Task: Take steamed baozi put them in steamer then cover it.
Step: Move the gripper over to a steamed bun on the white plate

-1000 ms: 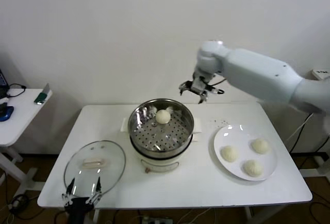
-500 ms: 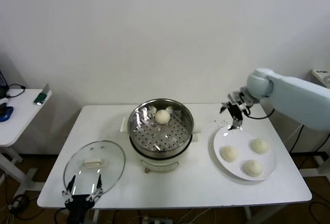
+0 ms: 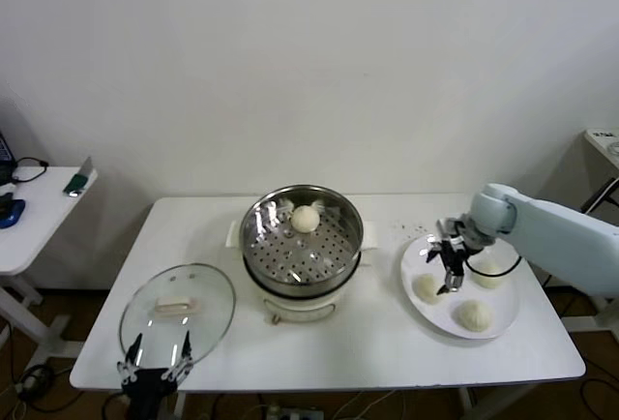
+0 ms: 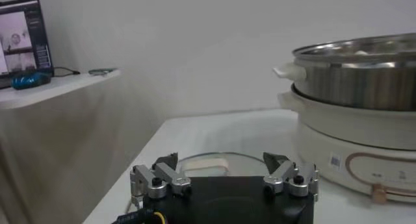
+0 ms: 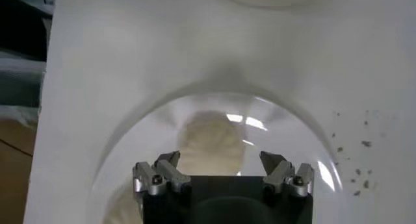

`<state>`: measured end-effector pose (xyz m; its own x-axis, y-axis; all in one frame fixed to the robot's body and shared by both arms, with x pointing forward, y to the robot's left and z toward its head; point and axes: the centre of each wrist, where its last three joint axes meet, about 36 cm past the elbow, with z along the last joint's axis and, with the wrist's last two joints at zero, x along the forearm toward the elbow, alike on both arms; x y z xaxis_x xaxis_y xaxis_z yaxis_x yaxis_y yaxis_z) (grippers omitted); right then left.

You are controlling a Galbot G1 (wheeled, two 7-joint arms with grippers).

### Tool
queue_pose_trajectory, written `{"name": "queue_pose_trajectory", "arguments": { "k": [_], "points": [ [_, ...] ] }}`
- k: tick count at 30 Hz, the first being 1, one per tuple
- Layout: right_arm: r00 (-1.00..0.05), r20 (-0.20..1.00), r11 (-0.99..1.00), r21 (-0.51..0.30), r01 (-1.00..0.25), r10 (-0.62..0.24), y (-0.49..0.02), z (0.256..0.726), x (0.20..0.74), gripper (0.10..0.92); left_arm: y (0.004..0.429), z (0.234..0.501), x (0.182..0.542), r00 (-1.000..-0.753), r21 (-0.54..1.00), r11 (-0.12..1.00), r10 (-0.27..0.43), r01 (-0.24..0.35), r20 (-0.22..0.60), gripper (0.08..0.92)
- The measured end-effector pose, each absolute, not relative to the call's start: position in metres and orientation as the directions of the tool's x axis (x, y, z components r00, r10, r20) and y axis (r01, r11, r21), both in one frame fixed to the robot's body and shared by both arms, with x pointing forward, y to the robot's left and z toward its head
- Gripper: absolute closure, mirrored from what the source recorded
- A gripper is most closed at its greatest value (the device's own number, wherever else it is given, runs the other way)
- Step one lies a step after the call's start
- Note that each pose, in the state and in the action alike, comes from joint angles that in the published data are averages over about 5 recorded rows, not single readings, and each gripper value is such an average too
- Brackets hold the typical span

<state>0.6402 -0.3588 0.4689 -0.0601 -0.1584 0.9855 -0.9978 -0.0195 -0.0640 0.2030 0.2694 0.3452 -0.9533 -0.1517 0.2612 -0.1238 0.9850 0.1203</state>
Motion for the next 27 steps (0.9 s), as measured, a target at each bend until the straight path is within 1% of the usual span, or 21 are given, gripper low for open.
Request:
{"name": "queue_pose_trajectory", "arguments": {
  "k": [13, 21, 27],
  "points": [
    [-0.047, 0.989, -0.003, -0.048, -0.999, -0.141, -0.356, 0.448, 0.645, 0.202, 0.267, 0.338, 0.195, -0.944, 0.108, 0.987, -0.146, -0.119, 0.295, 0.177],
    [-0.036, 0.990, -0.007, -0.037, -0.999, -0.138, -0.355, 0.447, 0.648, 0.278, 0.265, 0.336, 0.194, -0.943, 0.106, 0.987, -0.146, -0.119, 0.300, 0.177],
    [-0.035, 0.990, -0.003, -0.036, -0.999, -0.137, -0.358, 0.451, 0.649, 0.300, 0.265, 0.336, 0.195, -0.943, 0.109, 0.987, -0.147, -0.120, 0.299, 0.177]
  ]
}}
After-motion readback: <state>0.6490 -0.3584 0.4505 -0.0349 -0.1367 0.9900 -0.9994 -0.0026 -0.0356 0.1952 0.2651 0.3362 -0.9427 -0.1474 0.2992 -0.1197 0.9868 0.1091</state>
